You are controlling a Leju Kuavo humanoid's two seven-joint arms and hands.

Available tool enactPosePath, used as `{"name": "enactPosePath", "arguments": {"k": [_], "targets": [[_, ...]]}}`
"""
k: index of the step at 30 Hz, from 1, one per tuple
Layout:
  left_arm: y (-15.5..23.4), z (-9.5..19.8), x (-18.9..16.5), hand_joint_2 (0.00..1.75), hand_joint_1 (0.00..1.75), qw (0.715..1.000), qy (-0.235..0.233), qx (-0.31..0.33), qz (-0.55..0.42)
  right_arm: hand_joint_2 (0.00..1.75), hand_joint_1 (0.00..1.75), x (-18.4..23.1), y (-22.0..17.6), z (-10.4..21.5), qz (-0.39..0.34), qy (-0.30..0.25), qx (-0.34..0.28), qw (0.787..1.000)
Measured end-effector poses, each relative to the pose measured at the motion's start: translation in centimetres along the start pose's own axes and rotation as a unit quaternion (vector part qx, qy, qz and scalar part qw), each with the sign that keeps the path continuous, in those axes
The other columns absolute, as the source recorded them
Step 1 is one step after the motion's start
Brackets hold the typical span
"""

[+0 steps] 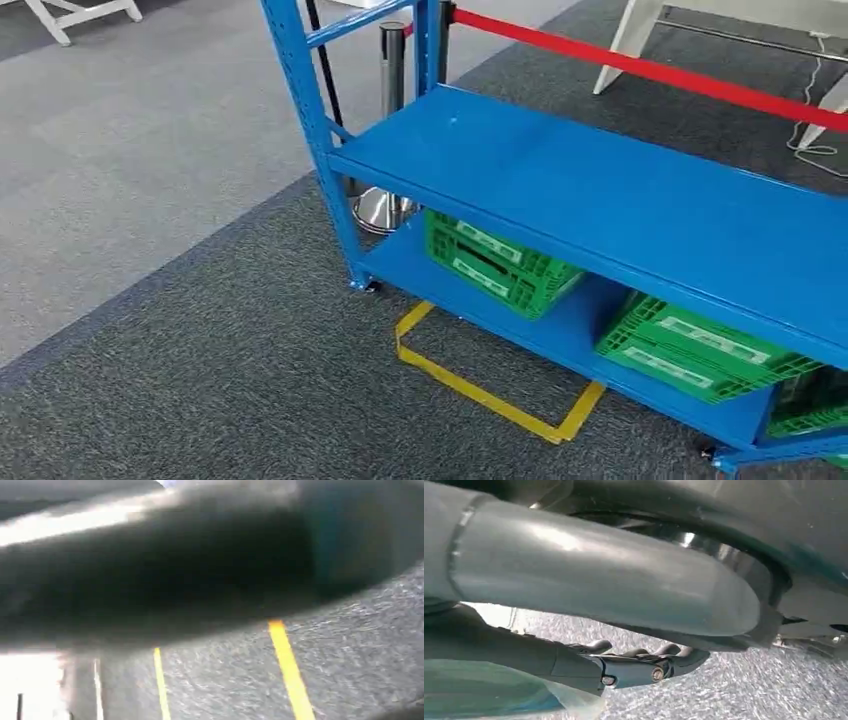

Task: Take the parts from the cabinet and place them on the table.

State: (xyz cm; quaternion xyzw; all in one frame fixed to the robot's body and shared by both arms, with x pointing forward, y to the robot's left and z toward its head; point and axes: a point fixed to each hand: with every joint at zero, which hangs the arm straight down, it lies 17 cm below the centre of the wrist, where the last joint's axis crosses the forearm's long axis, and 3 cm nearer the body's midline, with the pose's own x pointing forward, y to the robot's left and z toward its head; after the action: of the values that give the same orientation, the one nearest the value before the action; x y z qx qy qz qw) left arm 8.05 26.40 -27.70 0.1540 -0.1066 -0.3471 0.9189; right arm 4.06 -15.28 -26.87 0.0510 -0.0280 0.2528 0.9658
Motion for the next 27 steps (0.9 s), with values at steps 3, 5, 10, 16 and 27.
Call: {"name": "enactPosePath", "arguments": {"k": [3,5,10,16,27], "targets": [[0.3,-0.1,0.0,0.0,0.0,1.0,0.004,0.004,0.028,0.0,0.0,-0.2,0.0,0.0,-0.001,0.002,-0.001,1.0],[0.3,-0.1,-0.4,0.0,0.0,0.999,0.008,0.005,0.036,0.0,0.0,0.2,-0.2,0.0,-0.001,-0.001,-0.004,1.0],[0.5,-0.1,-0.1,0.0,0.0,0.999,0.008,0.005,0.046,0.0,0.0,-0.5,-0.1,0.0,0.002,0.009,-0.004,1.0],[0.6,-0.1,0.8,0.0,0.0,0.999,-0.005,0.007,0.041,0.0,0.0,-1.0,0.0,-0.1,0.026,0.007,-0.012,1.0],[0.3,-0.1,-0.2,0.0,0.0,1.0,0.0,0.008,0.029,0.0,0.0,-0.6,-0.5,-0.2,0.038,-0.005,-0.023,0.999]]}}
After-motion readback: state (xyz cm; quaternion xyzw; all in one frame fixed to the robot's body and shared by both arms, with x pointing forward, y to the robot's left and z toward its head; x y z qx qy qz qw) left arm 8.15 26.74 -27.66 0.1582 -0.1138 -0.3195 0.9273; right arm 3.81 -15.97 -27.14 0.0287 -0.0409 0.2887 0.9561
